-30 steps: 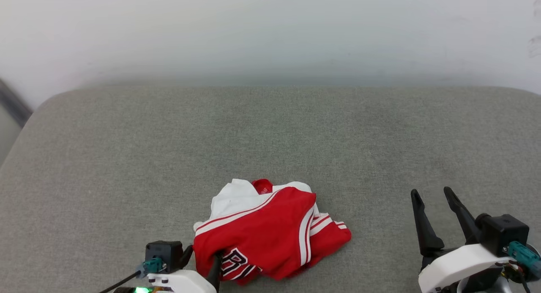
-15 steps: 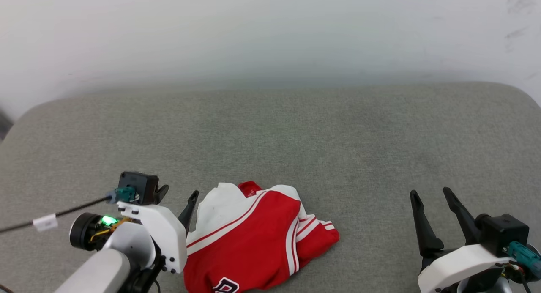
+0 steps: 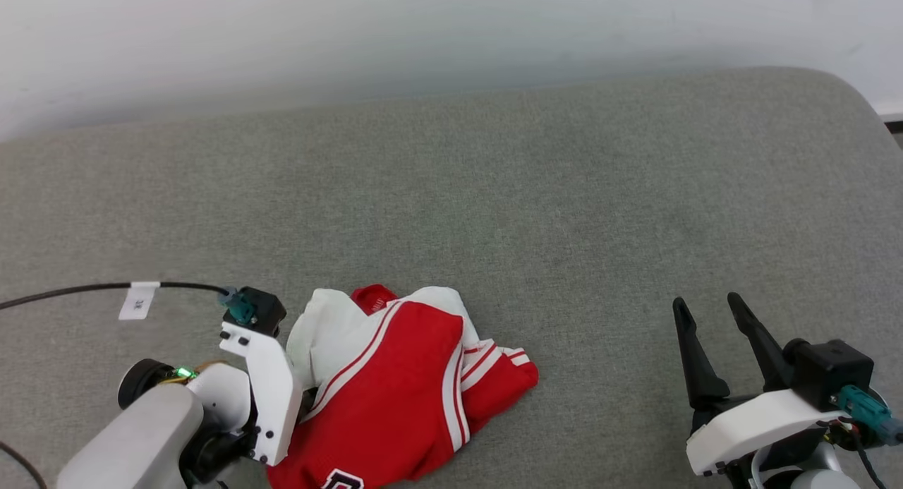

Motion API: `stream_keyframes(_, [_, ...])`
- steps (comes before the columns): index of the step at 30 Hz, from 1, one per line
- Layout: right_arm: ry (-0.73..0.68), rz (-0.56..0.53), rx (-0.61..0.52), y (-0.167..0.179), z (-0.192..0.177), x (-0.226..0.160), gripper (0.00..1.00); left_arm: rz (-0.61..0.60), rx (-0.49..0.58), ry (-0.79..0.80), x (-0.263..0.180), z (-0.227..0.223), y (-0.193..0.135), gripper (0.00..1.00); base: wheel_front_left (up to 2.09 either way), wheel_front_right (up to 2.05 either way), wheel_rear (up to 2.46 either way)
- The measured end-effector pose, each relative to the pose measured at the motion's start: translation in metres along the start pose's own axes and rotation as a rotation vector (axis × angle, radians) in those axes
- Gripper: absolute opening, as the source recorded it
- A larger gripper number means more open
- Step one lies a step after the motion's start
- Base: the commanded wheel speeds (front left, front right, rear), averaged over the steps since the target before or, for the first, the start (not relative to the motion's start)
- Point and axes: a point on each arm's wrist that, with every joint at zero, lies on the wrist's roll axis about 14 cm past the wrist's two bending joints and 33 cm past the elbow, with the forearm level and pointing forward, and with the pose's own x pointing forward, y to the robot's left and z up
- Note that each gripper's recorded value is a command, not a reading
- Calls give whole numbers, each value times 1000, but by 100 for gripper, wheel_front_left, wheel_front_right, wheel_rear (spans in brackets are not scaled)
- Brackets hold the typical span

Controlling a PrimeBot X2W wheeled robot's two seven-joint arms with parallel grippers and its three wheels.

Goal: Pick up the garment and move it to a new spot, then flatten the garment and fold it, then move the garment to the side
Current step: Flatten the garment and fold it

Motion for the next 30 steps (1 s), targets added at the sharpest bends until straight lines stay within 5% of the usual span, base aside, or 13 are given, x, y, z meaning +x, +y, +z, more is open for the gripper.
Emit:
stream_keyframes(1, [2,-3,1,-1,-1,1,100,-5,8,28,4,-2,0,100,0,0,0])
stream_keyframes(3, [7,-7,1,-2,-3,3,100,-10,11,78,9,-6,0,44,0,0,0])
stream_keyframes(4, [8,-8,2,-3,-4,3,100,-10,15,97,11,-7,0,27,0,0,0])
stream_keyframes(5, [10,-10,3,-3,-5,3,100,-9,15,110,13,-8,-1,0,0,0,0])
stream_keyframes(11, [6,-8,11,-3,-6,5,100,35,17,27,14,5,1,0,0,0,0])
stream_keyframes(21, [-2,53,8,16,-1,13,100,304,-105,-440,-58,72,56,0,0,0,0])
stream_keyframes(30, [3,82,8,26,-1,16,100,457,-484,-315,-67,-52,79,0,0,0,0])
